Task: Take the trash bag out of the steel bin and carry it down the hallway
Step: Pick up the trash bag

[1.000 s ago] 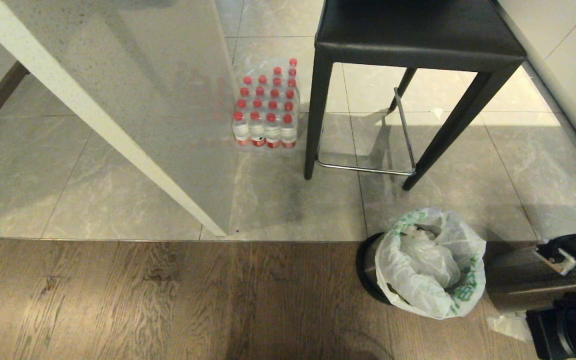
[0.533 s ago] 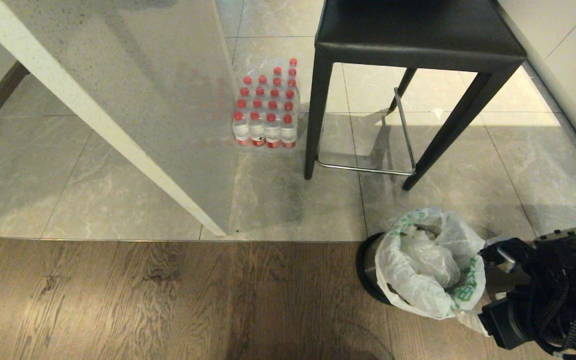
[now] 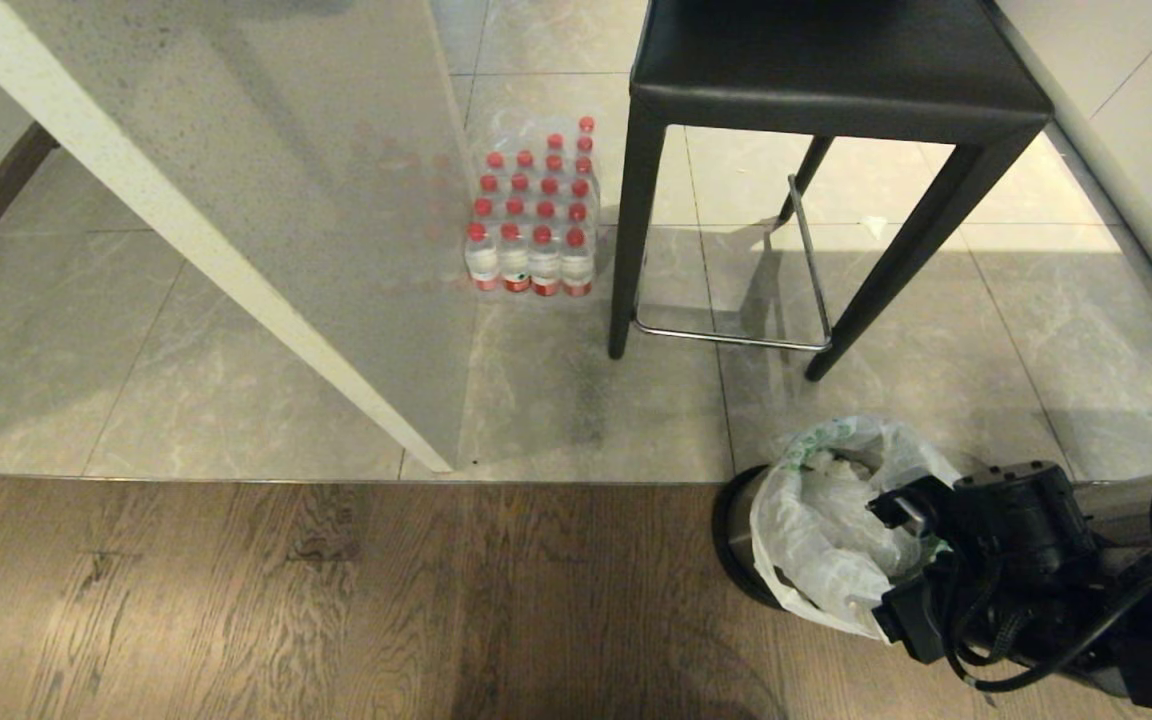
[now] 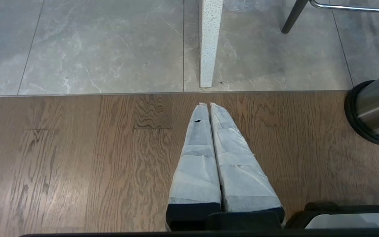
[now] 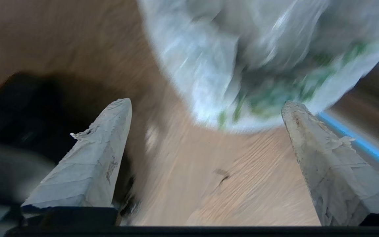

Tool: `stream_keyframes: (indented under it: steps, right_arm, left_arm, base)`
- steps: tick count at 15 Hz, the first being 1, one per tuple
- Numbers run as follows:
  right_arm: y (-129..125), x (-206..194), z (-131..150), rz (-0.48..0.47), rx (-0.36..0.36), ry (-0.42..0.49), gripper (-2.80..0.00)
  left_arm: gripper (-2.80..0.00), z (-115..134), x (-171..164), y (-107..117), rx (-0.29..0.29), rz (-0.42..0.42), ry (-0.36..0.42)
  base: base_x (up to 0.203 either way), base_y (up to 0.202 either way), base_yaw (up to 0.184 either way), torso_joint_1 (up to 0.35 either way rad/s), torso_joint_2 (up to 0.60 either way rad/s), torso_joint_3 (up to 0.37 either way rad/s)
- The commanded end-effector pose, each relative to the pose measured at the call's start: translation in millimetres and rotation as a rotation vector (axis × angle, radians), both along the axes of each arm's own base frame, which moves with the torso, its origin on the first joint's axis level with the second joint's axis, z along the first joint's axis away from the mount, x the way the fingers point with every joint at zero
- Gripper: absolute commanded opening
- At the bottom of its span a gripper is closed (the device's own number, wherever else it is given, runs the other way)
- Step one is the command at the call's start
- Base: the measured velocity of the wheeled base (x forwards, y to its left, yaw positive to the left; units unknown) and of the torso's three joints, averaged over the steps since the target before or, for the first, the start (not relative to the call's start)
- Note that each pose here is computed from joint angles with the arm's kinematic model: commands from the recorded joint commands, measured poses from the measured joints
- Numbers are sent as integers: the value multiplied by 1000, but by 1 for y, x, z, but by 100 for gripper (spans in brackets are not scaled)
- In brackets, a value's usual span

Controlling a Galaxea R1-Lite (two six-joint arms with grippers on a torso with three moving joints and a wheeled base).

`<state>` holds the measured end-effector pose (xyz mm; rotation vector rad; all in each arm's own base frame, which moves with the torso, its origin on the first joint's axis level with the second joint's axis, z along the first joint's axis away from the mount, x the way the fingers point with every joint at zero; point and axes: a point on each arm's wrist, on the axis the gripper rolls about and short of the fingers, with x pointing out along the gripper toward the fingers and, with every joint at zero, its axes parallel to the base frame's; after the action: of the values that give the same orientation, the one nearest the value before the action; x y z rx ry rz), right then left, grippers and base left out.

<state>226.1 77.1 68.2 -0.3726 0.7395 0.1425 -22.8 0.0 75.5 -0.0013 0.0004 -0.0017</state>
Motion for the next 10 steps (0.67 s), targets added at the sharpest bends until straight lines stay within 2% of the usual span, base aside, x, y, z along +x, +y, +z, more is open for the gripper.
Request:
stream_keyframes:
  steps: [1,10]
  right_arm:
    - [1,9,-19,-11,-30,48,0]
    - [-16,36,-25,-106,-4,-42,0]
  left_arm:
    - [-280,0,0,0,0,0,0]
    - [-280,0,0,0,0,0,0]
  base:
    - [0,0,0,0,0,0]
    - [0,0,0,0,0,0]
